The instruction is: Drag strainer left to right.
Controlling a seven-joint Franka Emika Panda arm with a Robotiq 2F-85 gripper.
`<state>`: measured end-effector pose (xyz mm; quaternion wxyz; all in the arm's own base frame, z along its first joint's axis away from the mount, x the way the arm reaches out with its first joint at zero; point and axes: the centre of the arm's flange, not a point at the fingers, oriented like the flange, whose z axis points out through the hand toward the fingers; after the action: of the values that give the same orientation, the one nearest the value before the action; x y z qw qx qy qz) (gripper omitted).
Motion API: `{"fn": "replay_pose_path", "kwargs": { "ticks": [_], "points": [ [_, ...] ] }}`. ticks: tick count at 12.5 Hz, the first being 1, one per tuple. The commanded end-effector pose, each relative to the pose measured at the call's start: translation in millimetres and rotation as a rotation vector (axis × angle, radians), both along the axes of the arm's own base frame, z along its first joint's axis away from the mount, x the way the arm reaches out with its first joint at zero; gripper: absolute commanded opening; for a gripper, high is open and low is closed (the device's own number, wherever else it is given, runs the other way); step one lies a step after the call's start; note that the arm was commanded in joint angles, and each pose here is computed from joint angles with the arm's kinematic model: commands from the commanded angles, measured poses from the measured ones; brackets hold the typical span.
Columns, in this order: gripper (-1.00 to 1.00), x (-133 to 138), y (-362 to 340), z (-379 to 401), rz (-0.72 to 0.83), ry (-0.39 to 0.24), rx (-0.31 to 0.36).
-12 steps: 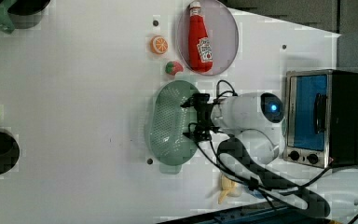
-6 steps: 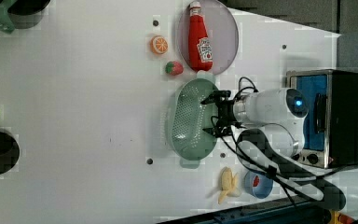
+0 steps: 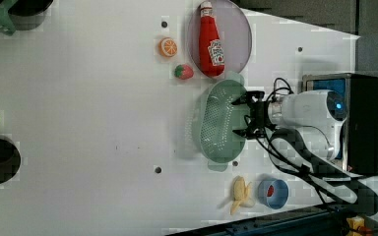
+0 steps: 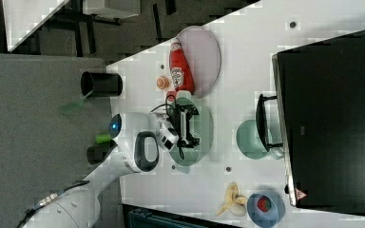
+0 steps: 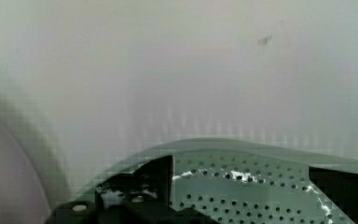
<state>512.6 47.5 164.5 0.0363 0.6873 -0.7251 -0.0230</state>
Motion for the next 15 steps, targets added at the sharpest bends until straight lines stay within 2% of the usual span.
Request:
{"fn": "replay_pose_path", "kwargs": {
  "ticks": [1, 5, 9, 11, 15],
  "points": [
    [1.0, -3, -33, -3, 0.076, 0.018, -0.02],
    [1.0, 0, -53, 1, 0.164, 0.003, -0.023],
    [1.0, 16, -12, 55, 0.324, -0.105, 0.006],
    [1.0, 22, 1, 94, 0.467, -0.144, 0.013],
    [1.0, 42, -10, 192, 0.703, -0.115, 0.02]
  ]
}}
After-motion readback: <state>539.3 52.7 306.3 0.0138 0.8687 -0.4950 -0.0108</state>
